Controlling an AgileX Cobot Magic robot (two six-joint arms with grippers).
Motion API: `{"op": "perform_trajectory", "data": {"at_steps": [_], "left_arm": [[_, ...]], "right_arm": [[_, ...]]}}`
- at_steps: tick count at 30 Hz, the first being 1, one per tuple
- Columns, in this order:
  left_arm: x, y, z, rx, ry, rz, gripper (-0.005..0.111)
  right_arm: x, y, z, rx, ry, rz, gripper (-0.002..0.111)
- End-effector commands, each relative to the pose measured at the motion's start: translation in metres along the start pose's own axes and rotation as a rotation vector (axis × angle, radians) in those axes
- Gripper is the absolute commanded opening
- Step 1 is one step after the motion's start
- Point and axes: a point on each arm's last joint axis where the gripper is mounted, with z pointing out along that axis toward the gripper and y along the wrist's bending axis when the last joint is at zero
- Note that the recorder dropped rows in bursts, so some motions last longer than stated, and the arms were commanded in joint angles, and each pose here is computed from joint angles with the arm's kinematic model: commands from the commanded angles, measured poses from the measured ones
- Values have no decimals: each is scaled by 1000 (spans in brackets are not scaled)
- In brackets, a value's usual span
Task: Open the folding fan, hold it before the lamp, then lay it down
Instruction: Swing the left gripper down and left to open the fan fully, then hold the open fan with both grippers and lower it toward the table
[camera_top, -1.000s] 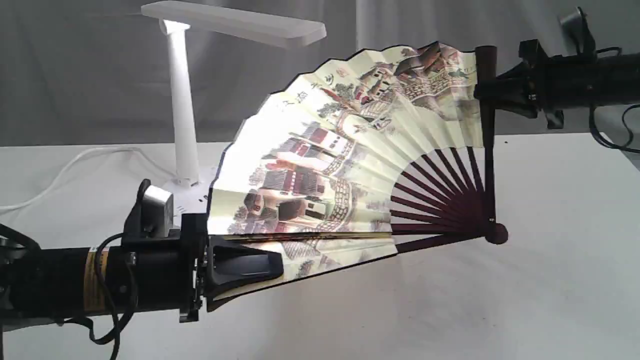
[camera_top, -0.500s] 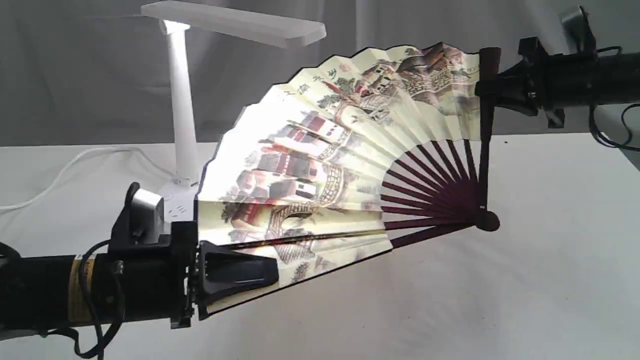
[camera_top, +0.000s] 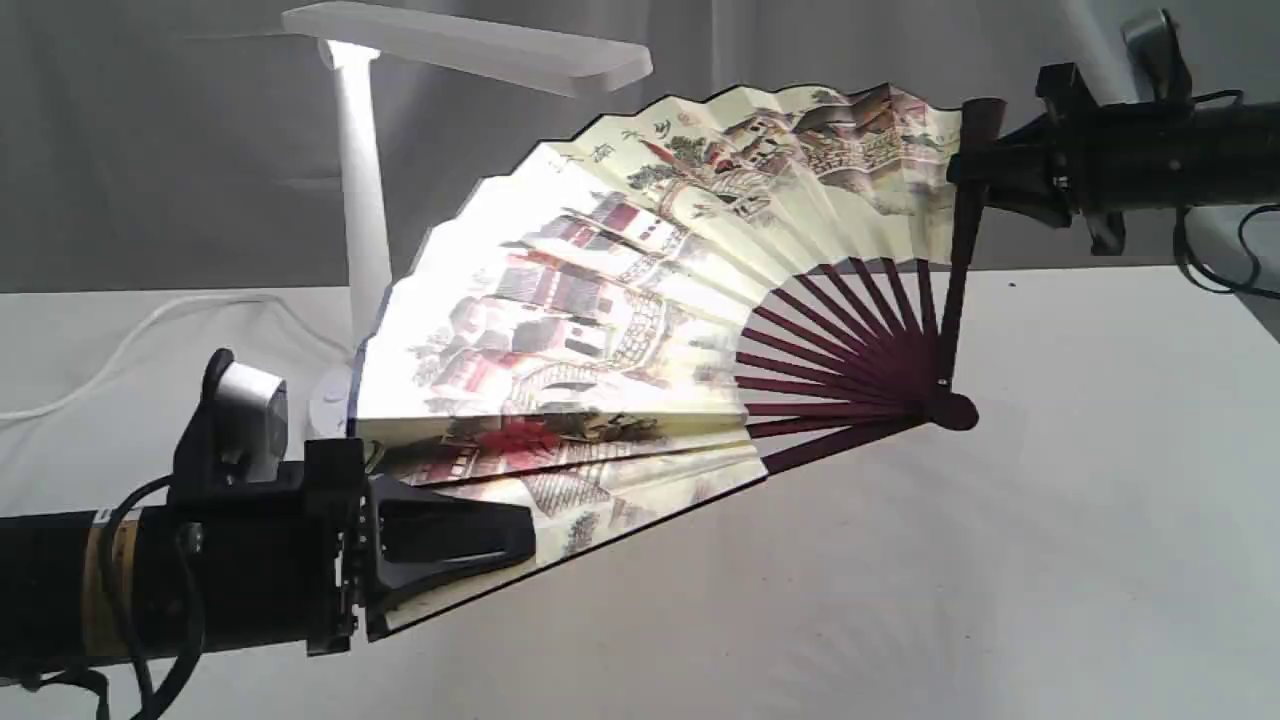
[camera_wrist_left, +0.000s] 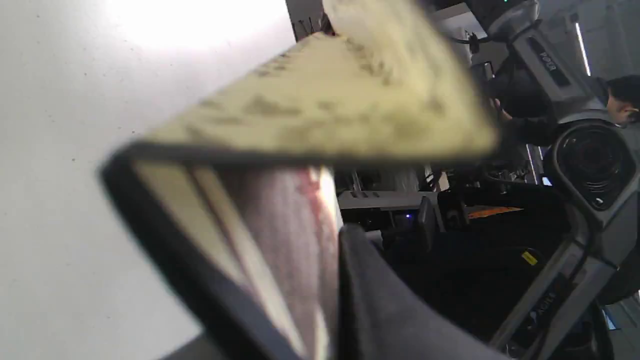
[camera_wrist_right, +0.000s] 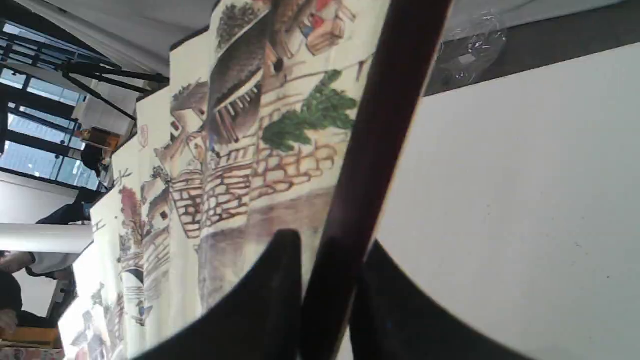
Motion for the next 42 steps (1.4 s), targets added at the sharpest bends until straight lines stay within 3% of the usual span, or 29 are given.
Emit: {"op": "perform_trajectory", "data": {"at_steps": [1,13,42], "left_arm": [[13,-10,-4,64,62,67,0],[16,-17,-8,70,61,90,0],[42,-4,-15,35,104,29,0]], "right_arm": [[-8,-12,-7,117,-72,-74,0],[-10,-14,-7,135,-96,-56,0],[-12,-18,-8,176,-118,-3,0]]}}
